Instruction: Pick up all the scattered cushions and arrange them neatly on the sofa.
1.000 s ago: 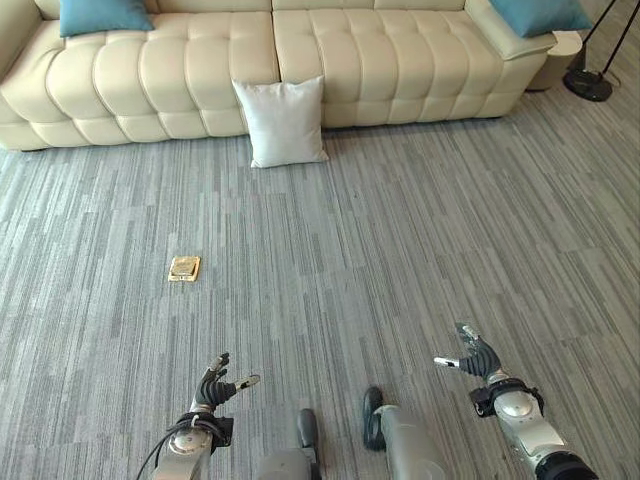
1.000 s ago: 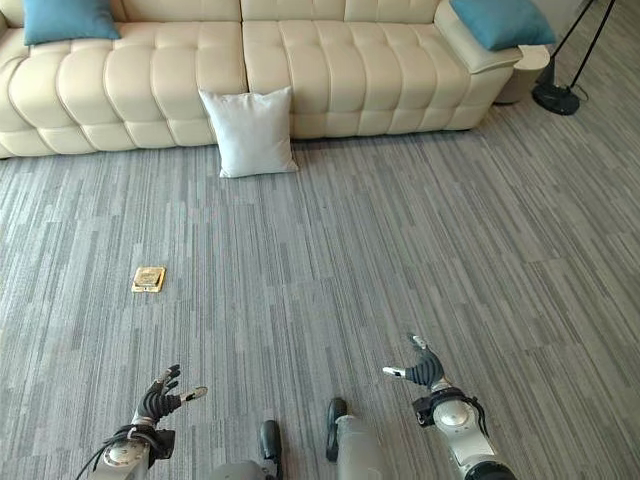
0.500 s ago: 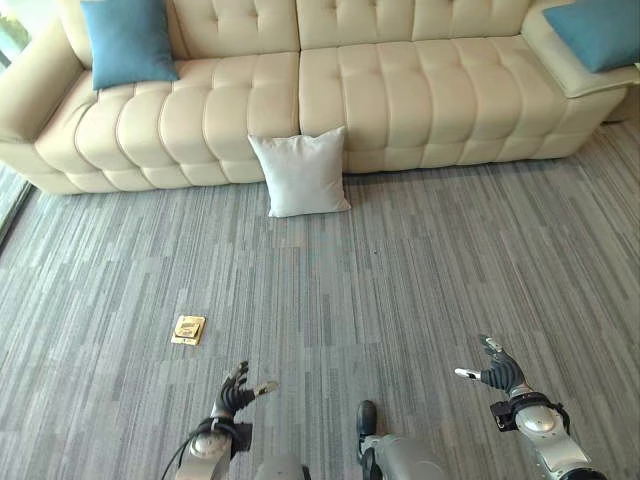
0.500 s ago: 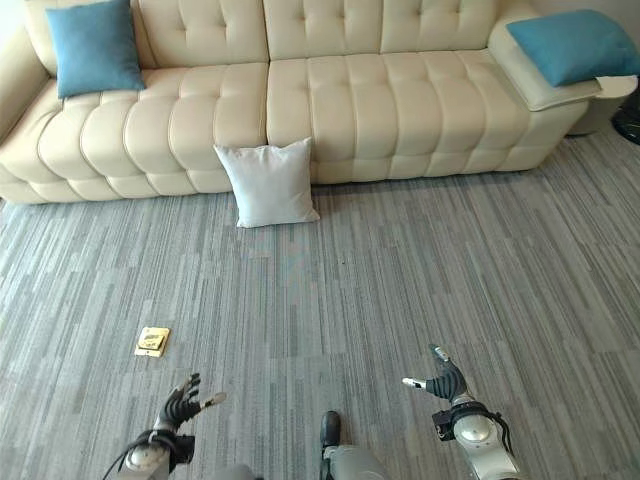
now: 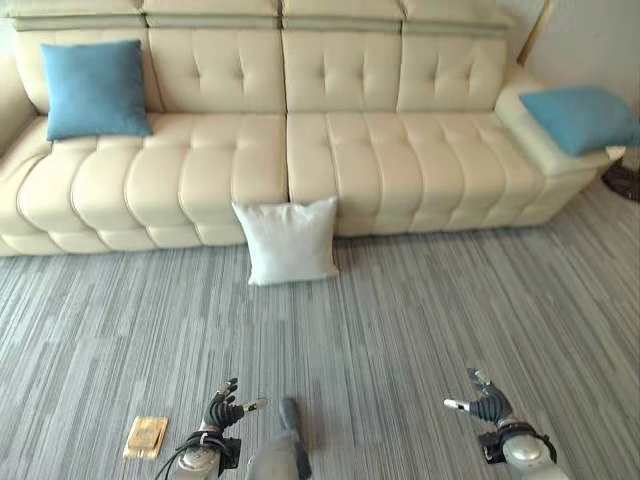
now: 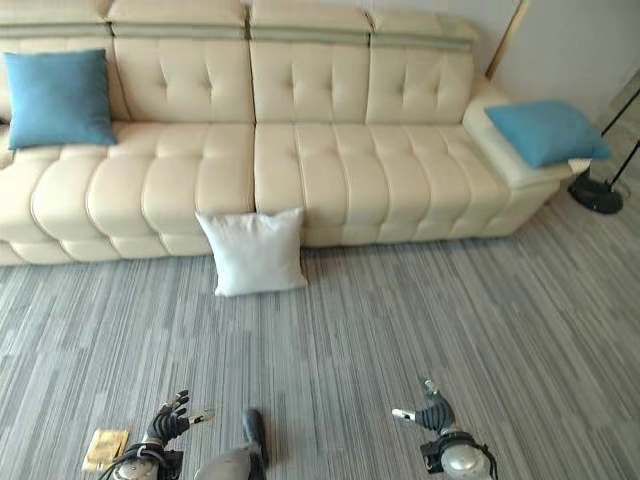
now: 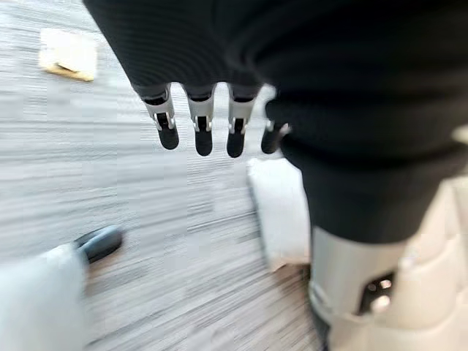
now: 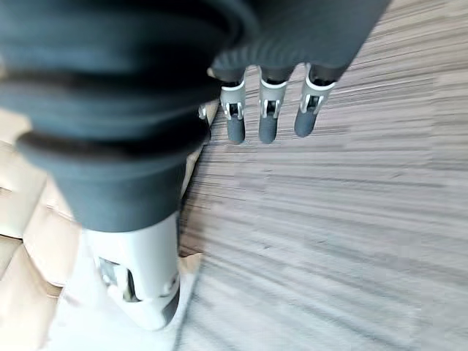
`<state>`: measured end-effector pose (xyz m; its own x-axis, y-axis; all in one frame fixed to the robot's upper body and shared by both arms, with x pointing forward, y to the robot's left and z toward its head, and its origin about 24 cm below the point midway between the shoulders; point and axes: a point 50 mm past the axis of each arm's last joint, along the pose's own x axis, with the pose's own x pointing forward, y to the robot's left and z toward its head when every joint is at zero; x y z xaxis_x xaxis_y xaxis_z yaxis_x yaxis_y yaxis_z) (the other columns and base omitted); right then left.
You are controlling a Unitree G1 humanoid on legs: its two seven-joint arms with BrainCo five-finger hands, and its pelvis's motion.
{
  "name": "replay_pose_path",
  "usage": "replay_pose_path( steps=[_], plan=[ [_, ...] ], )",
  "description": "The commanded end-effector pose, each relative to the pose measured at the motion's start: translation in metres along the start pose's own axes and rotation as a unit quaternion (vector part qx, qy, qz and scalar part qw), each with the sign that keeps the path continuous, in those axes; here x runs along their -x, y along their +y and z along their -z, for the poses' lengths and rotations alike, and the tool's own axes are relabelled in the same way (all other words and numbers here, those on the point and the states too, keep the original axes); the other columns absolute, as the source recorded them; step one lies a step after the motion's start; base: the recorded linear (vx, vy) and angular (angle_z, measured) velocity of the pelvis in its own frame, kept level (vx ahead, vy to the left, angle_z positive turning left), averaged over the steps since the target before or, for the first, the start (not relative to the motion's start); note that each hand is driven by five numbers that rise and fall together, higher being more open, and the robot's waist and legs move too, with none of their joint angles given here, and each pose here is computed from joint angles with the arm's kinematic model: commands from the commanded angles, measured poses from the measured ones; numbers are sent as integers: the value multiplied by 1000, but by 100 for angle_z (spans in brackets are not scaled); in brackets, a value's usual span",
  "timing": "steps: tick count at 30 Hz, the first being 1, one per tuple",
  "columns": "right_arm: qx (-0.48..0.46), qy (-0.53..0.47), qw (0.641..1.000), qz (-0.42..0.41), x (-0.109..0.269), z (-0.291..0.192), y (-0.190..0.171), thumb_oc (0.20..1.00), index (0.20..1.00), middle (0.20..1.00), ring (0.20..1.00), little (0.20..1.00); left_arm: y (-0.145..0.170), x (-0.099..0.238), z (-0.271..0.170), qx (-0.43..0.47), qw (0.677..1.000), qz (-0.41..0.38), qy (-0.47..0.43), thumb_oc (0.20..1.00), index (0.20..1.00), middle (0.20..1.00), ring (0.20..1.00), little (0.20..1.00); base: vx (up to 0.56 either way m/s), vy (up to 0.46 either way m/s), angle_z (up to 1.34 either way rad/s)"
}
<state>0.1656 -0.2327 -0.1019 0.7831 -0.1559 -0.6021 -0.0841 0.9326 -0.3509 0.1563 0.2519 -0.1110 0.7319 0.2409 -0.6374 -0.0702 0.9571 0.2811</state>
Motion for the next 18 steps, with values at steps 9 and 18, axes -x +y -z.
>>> replay_pose_path(
  steps=[9,18],
  plan=[
    [6,-98,995,16,-17,-54,-19,1000,1000,1000,1000,1000,-6,-7,-29,-21,998,1,-63,1000,1000,1000,1000,1000,360,60,21],
    [1,-86,995,45,-7,-39,-40,1000,1000,1000,1000,1000,-22,-1,-18,-41,997,44,-52,1000,1000,1000,1000,1000,365,-199,60]
  ],
)
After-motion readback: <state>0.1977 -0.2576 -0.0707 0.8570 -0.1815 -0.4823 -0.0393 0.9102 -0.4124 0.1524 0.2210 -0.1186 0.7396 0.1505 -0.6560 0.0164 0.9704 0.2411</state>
